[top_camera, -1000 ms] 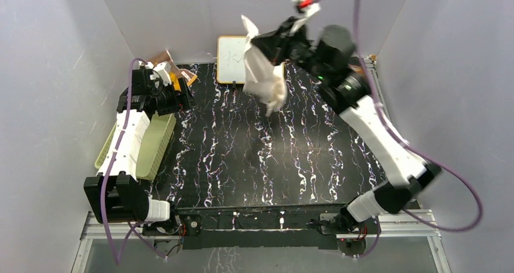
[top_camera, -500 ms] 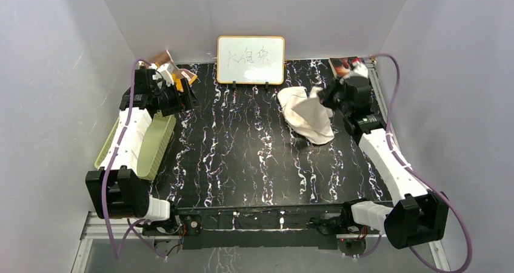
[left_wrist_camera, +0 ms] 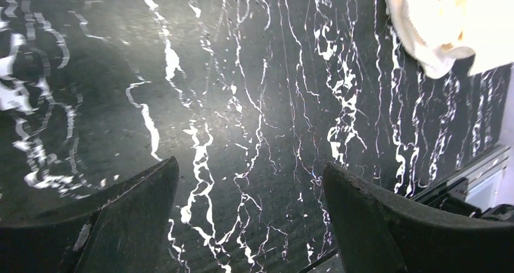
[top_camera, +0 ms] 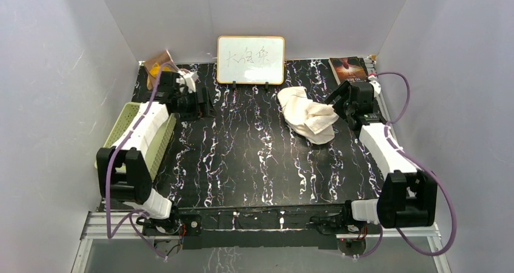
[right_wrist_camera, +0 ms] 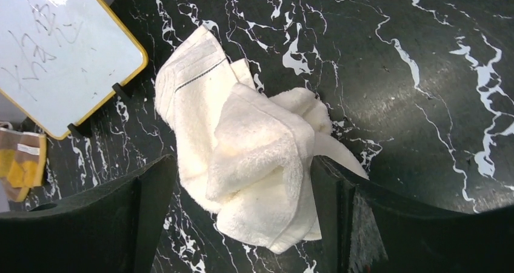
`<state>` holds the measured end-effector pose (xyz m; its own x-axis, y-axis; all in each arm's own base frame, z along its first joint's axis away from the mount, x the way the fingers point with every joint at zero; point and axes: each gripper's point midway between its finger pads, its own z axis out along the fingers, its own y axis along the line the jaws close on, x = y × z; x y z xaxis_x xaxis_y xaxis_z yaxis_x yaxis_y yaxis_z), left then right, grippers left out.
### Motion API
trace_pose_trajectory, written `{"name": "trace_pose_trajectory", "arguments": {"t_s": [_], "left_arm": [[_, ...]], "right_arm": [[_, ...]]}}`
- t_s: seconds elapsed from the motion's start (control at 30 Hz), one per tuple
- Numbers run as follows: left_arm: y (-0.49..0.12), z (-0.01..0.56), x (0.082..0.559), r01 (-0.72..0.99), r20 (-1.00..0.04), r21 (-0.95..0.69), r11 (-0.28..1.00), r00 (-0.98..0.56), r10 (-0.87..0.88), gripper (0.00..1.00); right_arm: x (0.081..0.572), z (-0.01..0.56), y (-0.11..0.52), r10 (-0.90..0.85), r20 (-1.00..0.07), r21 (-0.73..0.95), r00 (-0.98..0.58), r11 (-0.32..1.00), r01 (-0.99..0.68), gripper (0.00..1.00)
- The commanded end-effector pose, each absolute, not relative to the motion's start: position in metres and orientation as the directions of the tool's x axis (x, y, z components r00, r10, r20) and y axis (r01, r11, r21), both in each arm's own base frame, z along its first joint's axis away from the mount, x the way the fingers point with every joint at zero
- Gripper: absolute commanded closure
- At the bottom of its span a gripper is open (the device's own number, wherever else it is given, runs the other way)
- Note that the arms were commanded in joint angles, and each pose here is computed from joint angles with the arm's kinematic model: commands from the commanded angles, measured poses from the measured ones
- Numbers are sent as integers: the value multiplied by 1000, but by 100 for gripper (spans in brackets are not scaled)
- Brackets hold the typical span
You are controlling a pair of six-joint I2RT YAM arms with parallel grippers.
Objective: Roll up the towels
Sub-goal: Flatten out the towel at the center of the board.
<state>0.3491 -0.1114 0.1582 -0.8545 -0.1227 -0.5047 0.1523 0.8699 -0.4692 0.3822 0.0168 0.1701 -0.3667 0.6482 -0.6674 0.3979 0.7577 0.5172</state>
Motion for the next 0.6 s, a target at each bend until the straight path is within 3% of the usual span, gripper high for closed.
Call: {"name": "trace_pose_trajectory", "arguments": {"t_s": [0.0, 0.2, 0.33, 0.4, 0.5, 0.57], "left_arm": [[-146, 139, 353, 218, -486, -408, 886, -874, -9, 14], [-195, 117, 398, 250, -495, -408, 878, -869, 17, 14], [-229, 107, 438, 294, -516, -430, 854, -856, 34, 14], [-259, 103, 455, 367, -541, -404, 838, -835, 104, 14], [-299, 89, 473, 465, -575, -333, 820, -790, 215, 13], [-325, 85, 483, 517, -601, -307, 799, -756, 259, 13]], "right_arm": [[406, 191, 19, 591, -716, 490, -371, 804, 336, 19], [401, 146, 20, 575, -656, 427, -489, 817, 387, 18], [392, 124, 31, 580, -610, 452, -540, 814, 364, 29], [388, 120, 36, 581, -594, 464, -556, 812, 353, 43], [381, 126, 36, 577, -610, 472, -543, 815, 335, 84], [378, 136, 33, 573, -634, 473, -520, 819, 326, 100]]}}
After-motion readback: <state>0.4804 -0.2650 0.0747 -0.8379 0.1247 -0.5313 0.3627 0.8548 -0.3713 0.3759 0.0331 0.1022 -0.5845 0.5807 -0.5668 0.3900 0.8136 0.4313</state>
